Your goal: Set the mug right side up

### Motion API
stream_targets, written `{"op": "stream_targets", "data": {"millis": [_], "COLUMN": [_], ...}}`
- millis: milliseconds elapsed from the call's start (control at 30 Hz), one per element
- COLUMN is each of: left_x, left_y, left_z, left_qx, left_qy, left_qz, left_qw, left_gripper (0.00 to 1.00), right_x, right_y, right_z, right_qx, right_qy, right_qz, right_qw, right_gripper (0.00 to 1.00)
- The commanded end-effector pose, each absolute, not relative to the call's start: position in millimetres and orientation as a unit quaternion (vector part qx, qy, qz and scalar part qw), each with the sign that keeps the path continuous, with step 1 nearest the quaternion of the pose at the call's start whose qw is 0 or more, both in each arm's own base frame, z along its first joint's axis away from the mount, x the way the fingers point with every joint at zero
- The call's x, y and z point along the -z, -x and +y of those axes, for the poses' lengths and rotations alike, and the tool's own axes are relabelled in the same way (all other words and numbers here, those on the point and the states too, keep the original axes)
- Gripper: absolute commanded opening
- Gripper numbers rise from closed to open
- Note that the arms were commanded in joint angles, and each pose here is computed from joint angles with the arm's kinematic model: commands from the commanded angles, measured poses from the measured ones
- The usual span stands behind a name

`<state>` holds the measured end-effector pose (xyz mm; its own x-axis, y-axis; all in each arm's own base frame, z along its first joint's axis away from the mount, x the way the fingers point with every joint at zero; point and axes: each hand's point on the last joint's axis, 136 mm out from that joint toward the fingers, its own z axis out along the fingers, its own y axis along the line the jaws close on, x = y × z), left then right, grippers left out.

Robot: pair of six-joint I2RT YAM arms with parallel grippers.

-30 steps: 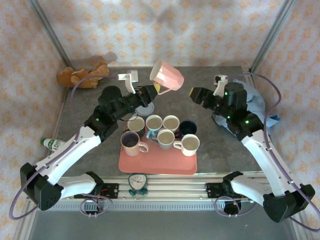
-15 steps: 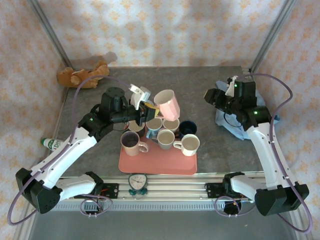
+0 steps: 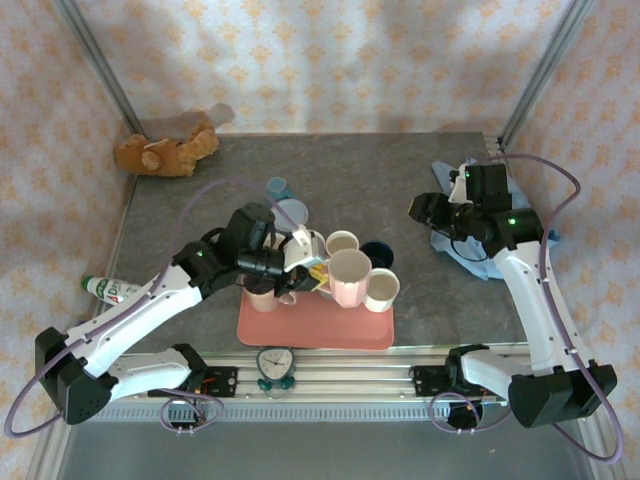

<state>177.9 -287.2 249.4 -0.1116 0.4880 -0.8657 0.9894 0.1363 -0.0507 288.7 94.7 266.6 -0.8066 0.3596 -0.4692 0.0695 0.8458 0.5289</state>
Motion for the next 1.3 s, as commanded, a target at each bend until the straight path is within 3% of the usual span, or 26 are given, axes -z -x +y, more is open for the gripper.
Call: {"op": "stream_targets", "data": {"millis": [0, 467, 1267], "left_x": [-252, -190, -145], "left_y": [-169, -151, -163], "left_z": [-300, -349, -365], "left_qx": [0.325, 0.298, 0.291], "left_qy": [-0.619, -0.661, -0.636], "left_qz": [0.584, 0.547, 0.585], "left_qw": [0.412, 0.418, 0.411], "left_gripper": [0.00, 0.00, 0.00], "right_x": [-268, -266, -246], "right_y": [-281, -286, -271], "right_z": [90, 87, 86], "right_qx": [-0.240, -0.238, -0.226], "right_qy": [-0.113, -0.122, -0.115], "right_qz": [0.921, 0.921, 0.936], "right_qw": [0.284, 0.284, 0.246], "right_gripper": [0.58, 0.58, 0.58]}}
